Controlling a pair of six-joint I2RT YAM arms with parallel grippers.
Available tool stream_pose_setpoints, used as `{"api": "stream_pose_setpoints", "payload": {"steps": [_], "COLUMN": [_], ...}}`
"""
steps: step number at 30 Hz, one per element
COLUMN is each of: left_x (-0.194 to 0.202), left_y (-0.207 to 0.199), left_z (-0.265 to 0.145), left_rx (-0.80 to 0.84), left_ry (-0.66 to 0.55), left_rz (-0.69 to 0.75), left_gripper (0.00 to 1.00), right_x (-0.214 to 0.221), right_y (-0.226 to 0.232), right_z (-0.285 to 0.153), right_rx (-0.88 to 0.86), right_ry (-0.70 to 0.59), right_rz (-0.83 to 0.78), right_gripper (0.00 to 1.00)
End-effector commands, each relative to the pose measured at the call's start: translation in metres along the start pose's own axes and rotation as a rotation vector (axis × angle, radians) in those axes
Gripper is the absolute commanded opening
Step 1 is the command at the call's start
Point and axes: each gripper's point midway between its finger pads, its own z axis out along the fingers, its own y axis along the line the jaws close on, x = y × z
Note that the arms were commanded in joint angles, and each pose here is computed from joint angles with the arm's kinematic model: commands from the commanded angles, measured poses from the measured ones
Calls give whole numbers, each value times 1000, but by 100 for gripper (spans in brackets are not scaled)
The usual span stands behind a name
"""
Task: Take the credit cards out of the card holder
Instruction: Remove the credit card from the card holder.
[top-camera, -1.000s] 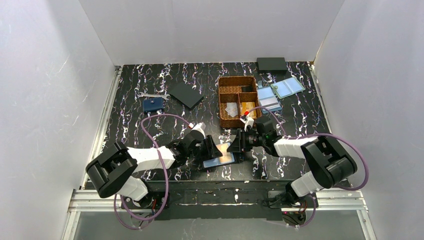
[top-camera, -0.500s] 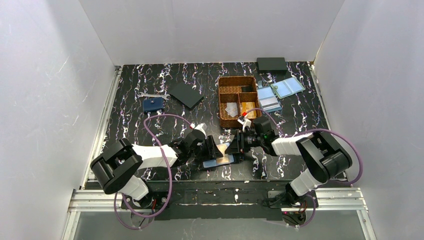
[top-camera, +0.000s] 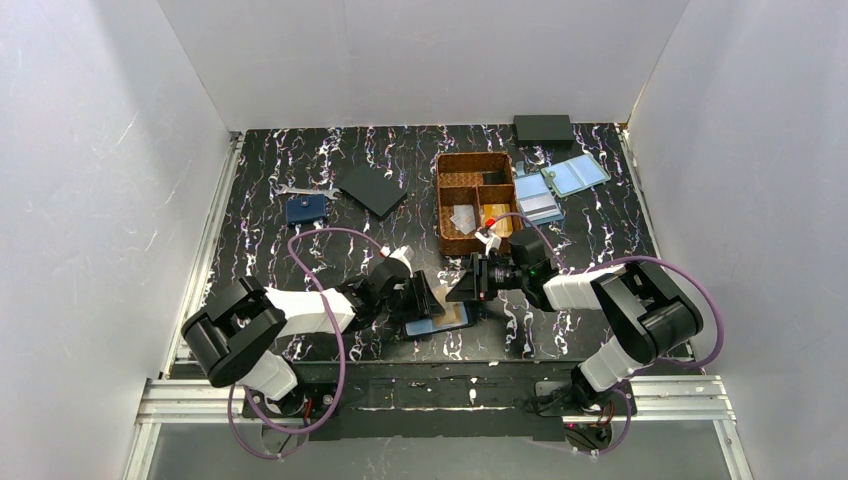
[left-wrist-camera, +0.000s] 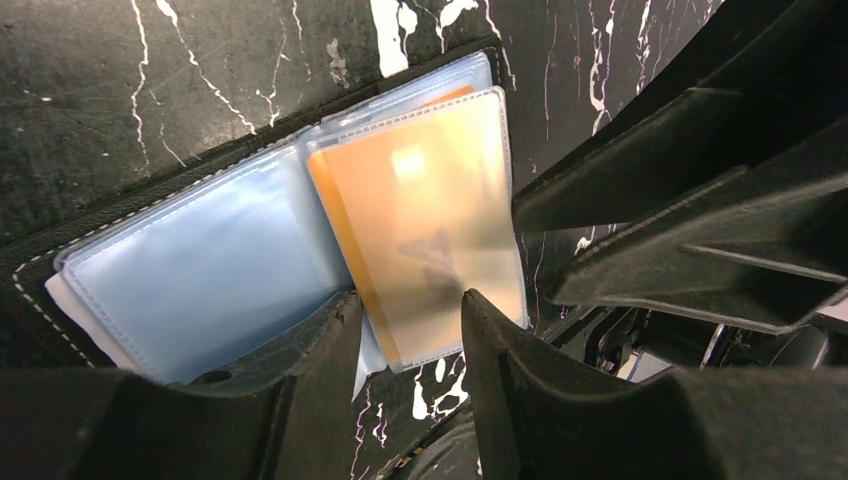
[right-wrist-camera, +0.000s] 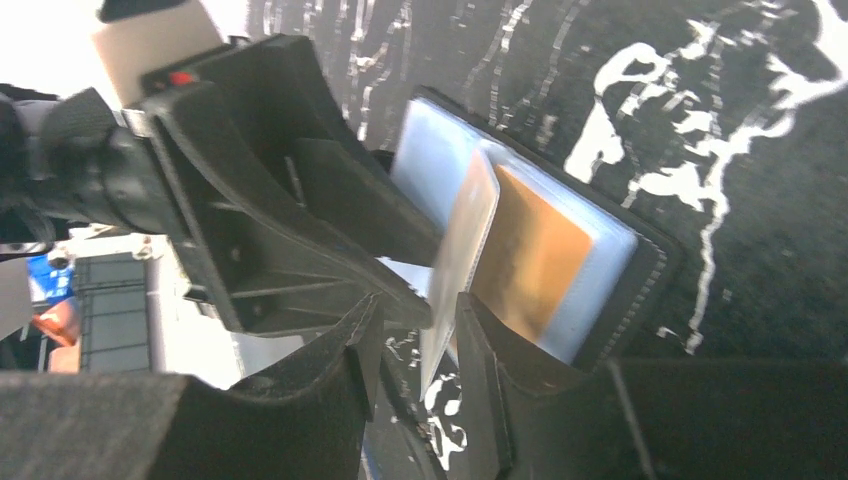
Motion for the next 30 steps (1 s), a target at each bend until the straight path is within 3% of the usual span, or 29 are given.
{"api": "stream_pose_setpoints", "payload": {"steps": [1, 13, 17, 25, 30], "left_x": [5, 4, 4, 3, 2], "left_y": [-7, -22, -27, -25, -12], "left_z": [2, -7, -7, 0, -1], "left_rx": [21, 101, 127, 111, 73], "left_ry": [43, 38, 41, 39, 15], "left_rz": [36, 60, 61, 31, -6], "left_gripper": [42, 61, 75, 76, 73], "right_x": [-4, -4, -1, 2, -16], "right_y": [34, 38, 40, 40, 1], "right_z": [0, 1, 2, 7, 6], "right_rx": [-148, -169, -175, -185, 68], "right_ry": [12, 28, 41, 70, -1], "right_rz": [-27, -18, -13, -8, -155], "right_gripper": [41, 39, 39, 37, 37]}}
